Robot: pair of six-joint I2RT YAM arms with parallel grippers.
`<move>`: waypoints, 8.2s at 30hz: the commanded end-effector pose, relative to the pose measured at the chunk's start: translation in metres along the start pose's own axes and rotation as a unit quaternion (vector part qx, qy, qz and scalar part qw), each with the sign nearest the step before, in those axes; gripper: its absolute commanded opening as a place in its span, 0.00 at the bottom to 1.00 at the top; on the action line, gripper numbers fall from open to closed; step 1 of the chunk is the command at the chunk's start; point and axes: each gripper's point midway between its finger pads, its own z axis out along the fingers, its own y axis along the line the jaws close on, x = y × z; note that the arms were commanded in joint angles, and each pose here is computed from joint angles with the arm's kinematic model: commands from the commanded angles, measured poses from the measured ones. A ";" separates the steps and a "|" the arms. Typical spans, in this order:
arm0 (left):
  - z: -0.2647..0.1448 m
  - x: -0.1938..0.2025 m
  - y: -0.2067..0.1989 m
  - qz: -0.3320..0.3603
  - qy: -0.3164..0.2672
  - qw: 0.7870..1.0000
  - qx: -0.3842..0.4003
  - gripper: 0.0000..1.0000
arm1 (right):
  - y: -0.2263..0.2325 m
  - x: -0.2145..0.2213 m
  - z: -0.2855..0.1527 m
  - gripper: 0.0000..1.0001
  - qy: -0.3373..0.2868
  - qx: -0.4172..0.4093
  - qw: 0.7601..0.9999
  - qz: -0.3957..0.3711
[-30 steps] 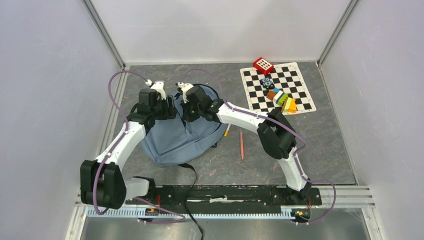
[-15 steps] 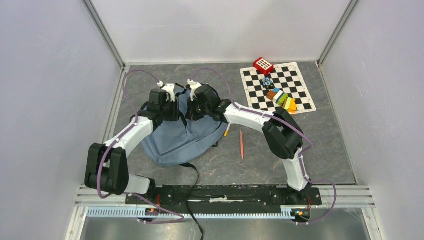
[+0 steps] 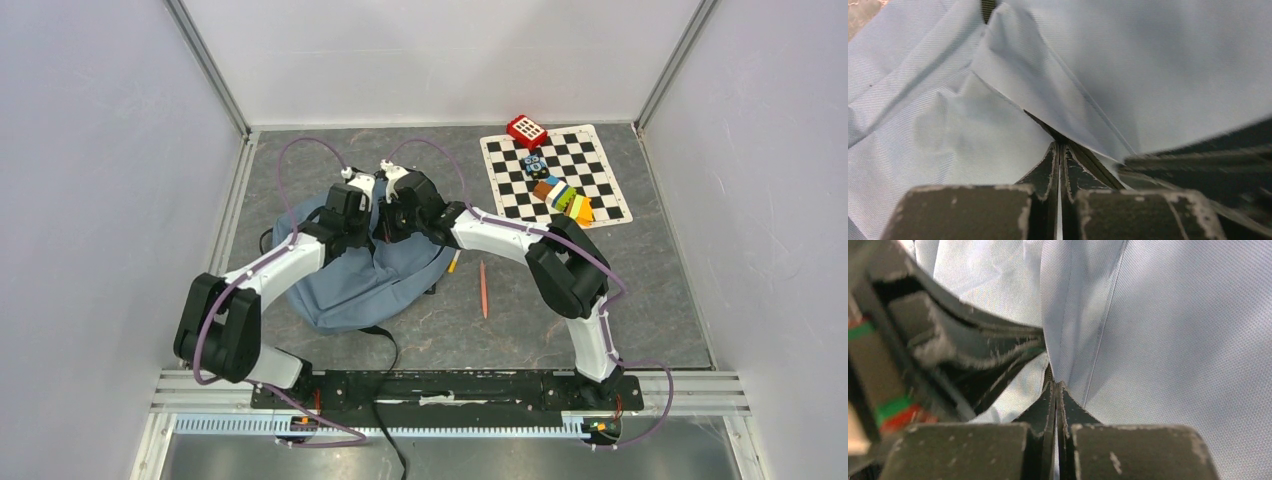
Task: Pack the student bag
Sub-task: Unzip the student bag at the center of the board, then pick up the stationery from the center of the board, then place the stationery in the student bag.
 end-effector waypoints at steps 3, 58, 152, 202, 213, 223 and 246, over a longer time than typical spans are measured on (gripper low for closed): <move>-0.030 0.015 -0.024 -0.024 0.021 0.999 0.027 0.02 | 0.012 -0.020 -0.013 0.00 -0.025 -0.011 1.000 0.008; -0.054 -0.004 -0.020 -0.249 0.092 0.963 -0.039 0.86 | -0.025 -0.026 -0.018 0.00 -0.015 0.036 0.999 -0.011; -0.107 -0.029 0.026 -0.296 -0.005 0.954 -0.054 0.02 | -0.157 0.162 -0.170 0.35 0.223 0.271 0.936 -0.027; -0.109 -0.029 0.020 -0.312 -0.017 0.949 -0.029 0.02 | 0.053 -0.111 -0.020 0.00 -0.115 -0.064 0.991 -0.005; -0.109 -0.034 0.021 -0.307 -0.020 0.951 -0.029 0.02 | 0.059 -0.090 0.000 0.00 -0.086 -0.070 0.994 0.009; -0.110 -0.042 0.023 -0.311 -0.031 0.949 -0.031 0.02 | 0.067 -0.021 0.006 0.00 0.006 -0.079 0.996 0.034; -0.114 -0.036 0.025 -0.315 -0.030 0.948 -0.035 0.02 | 0.089 0.011 0.027 0.00 0.079 -0.092 0.992 0.025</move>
